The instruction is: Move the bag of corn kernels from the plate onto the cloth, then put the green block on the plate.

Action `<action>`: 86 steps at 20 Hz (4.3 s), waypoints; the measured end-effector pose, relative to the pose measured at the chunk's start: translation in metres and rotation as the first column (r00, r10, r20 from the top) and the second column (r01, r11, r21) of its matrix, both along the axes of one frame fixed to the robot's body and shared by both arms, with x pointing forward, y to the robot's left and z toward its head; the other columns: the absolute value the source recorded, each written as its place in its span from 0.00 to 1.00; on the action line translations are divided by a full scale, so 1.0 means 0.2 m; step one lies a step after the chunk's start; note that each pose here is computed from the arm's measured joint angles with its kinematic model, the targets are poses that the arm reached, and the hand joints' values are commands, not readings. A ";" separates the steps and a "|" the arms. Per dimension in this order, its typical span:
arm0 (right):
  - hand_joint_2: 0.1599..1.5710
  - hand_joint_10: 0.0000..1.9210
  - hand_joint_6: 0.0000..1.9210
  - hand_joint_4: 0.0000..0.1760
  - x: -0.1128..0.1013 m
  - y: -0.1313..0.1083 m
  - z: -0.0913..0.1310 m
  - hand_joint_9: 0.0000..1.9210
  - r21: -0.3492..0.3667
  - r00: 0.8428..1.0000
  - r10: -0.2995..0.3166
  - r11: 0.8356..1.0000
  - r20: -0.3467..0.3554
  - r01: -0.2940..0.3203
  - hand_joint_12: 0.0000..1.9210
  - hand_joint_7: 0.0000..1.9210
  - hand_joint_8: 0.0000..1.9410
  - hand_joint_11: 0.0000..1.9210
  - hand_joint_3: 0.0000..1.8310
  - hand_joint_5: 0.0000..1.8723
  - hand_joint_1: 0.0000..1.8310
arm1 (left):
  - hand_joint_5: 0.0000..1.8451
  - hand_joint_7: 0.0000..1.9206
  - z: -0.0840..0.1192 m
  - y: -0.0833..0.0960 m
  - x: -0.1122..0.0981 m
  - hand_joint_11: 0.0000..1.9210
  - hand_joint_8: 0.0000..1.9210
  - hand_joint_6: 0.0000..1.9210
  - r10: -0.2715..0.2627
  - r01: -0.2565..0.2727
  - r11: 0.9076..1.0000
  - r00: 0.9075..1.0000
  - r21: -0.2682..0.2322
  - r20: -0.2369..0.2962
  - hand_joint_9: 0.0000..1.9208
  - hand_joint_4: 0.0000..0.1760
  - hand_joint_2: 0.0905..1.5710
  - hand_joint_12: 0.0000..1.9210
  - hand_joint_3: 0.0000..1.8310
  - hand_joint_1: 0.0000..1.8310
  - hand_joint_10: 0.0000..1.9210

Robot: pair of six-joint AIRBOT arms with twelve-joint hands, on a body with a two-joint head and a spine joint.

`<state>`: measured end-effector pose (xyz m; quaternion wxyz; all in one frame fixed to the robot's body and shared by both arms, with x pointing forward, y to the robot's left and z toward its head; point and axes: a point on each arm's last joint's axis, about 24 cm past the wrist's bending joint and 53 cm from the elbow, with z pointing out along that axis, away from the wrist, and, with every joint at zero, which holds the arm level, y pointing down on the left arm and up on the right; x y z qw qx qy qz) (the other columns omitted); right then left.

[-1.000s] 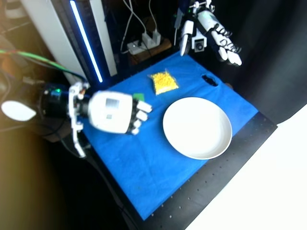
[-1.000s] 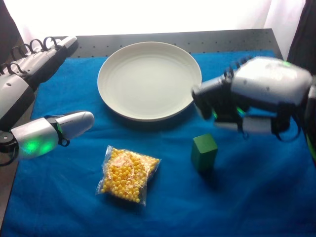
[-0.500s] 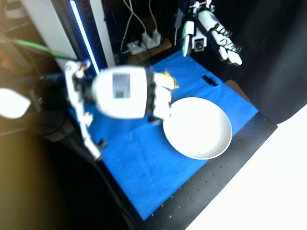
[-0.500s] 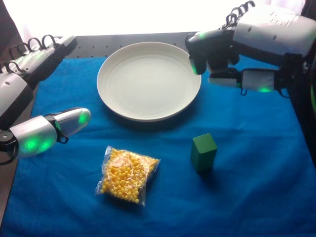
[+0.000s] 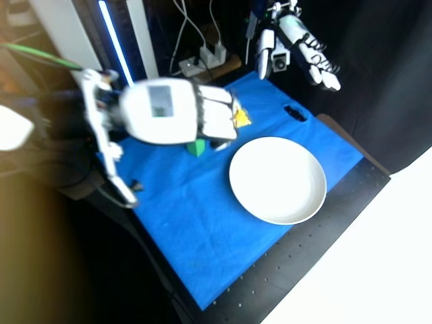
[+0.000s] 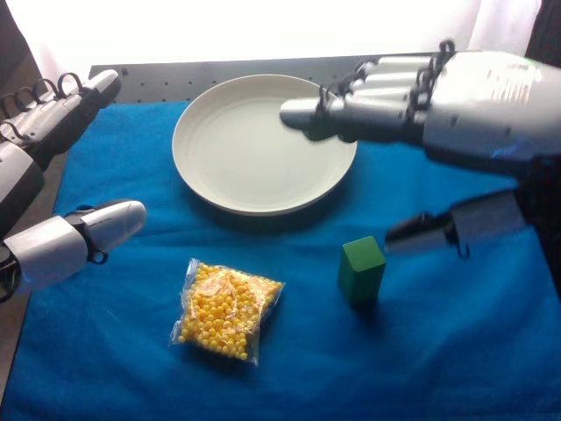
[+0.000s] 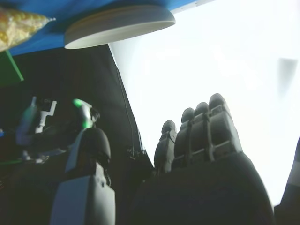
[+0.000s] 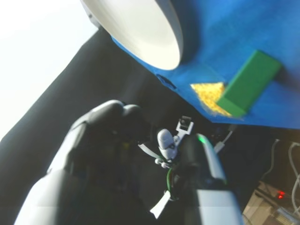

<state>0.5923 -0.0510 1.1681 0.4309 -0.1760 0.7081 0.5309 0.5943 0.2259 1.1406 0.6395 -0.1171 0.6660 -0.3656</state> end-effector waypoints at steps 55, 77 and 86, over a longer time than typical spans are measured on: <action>0.81 0.80 0.76 0.00 0.62 0.46 -0.06 0.41 -0.174 0.988 -0.133 0.974 0.077 0.145 0.99 0.35 0.78 0.41 0.00 0.33 0.63 | 0.00 0.00 -0.05 0.04 -0.01 0.00 0.00 0.00 0.037 -0.038 0.998 0.999 -0.052 -0.027 0.00 0.59 0.80 0.00 0.00 0.23 0.00; 0.65 0.00 0.00 0.25 0.54 0.01 0.11 0.00 -0.047 0.976 -0.216 0.975 0.006 0.216 0.00 0.00 0.00 0.00 0.02 0.00 0.32 | 0.00 0.00 -0.07 0.04 -0.02 0.00 0.00 0.00 0.051 -0.054 0.995 0.998 -0.082 -0.035 0.00 0.90 0.78 0.00 0.00 0.25 0.00; 0.75 0.00 0.00 0.30 0.25 -0.44 0.18 0.00 0.008 0.948 -0.312 0.950 0.056 0.312 0.00 0.00 0.00 0.00 0.01 0.00 0.27 | 0.00 0.00 0.03 0.12 -0.04 0.00 0.00 0.00 0.084 -0.082 0.993 0.996 -0.080 0.024 0.00 0.93 0.77 0.00 0.00 0.29 0.00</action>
